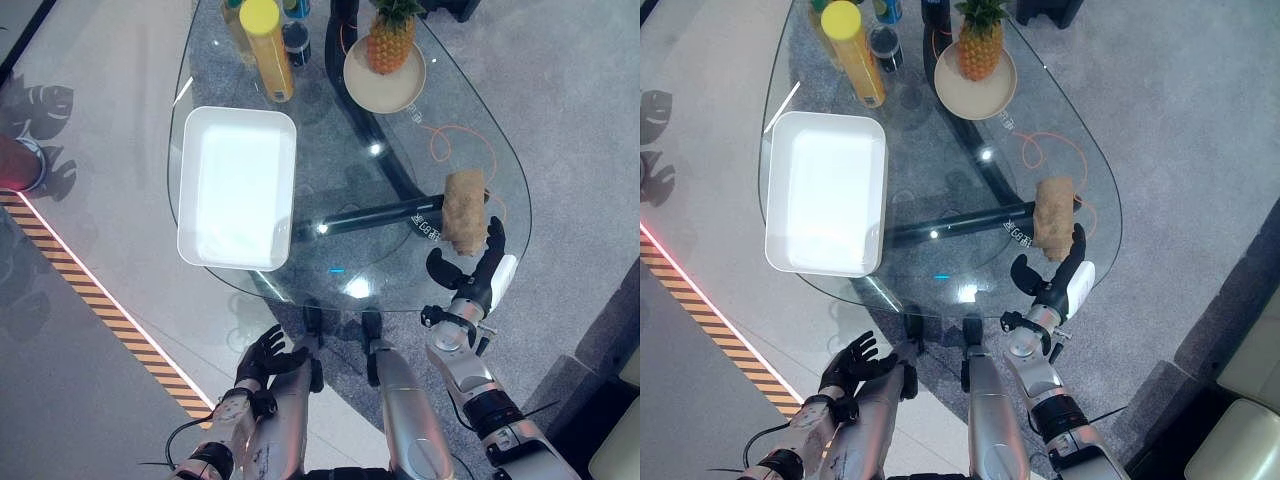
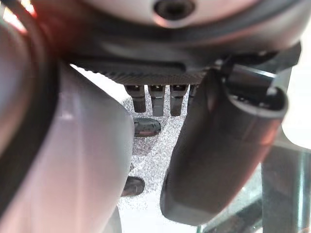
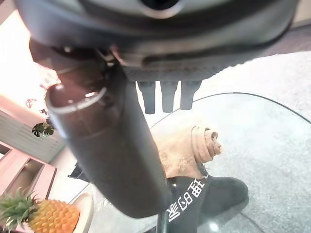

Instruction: Wipe the table with a cloth and put it in the basket.

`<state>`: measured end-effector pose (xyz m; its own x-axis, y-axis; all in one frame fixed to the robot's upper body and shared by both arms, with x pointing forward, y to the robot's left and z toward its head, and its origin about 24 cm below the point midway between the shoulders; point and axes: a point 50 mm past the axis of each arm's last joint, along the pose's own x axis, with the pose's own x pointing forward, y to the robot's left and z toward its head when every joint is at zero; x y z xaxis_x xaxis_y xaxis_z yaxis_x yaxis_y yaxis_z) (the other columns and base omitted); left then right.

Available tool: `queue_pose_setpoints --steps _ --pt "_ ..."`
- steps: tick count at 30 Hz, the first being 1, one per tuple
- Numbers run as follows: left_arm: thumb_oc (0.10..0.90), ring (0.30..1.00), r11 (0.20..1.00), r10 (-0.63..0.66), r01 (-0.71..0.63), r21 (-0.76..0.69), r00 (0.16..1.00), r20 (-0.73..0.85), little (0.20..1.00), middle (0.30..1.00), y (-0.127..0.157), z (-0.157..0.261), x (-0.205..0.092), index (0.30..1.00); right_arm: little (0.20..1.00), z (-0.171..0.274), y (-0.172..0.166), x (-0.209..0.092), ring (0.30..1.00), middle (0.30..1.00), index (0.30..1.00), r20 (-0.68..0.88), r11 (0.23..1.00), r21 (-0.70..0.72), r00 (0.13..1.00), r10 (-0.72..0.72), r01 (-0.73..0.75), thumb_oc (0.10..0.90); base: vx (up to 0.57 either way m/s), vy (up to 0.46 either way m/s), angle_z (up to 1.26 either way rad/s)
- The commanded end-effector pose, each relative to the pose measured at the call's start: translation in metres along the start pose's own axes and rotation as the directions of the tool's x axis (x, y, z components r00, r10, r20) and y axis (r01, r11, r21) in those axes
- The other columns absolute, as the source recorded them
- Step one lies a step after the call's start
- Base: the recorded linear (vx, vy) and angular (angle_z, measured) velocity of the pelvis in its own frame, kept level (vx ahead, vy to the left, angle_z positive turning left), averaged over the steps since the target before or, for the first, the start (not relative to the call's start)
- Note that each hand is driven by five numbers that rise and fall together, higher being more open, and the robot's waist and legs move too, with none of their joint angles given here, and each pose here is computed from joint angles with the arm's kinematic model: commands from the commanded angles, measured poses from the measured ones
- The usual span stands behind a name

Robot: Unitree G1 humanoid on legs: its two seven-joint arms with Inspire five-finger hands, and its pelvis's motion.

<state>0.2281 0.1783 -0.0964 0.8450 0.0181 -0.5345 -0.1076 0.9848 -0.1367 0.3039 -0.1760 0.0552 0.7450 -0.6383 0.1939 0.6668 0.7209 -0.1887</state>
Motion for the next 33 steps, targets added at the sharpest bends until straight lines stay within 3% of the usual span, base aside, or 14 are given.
queue_pose_setpoints --steps 1,14,26,33 --pt "0.8 0.9 0.996 -0.06 0.061 -0.06 0.998 0.026 0.9 0.9 -0.027 -0.006 -0.003 0.9 0.9 0.053 -0.016 0.017 0.9 0.9 0.9 0.201 0.976 0.17 0.965 -0.168 0.134 0.8 0.02 0.032 0.01" --pt "0.8 0.9 0.988 -0.096 0.108 -0.113 0.99 0.1 0.9 0.9 -0.041 0.013 0.001 0.9 0.9 0.087 -0.024 0.053 0.9 0.9 0.9 0.215 0.927 0.257 0.919 -0.33 0.273 0.8 0.0 0.003 0.0" --pt "0.8 0.9 0.984 -0.115 0.132 -0.121 0.984 0.139 0.9 0.9 -0.047 0.025 0.002 0.9 0.9 0.092 -0.041 0.07 0.9 0.9 0.9 0.162 0.876 0.26 0.876 -0.455 0.407 0.8 0.0 0.0 0.0" --pt "0.8 0.9 0.984 -0.115 0.133 -0.117 0.982 0.15 0.9 0.9 -0.048 0.03 0.003 0.9 0.9 0.097 -0.046 0.081 0.9 0.9 0.9 0.171 0.879 0.258 0.876 -0.45 0.401 0.8 0.0 0.0 0.0"
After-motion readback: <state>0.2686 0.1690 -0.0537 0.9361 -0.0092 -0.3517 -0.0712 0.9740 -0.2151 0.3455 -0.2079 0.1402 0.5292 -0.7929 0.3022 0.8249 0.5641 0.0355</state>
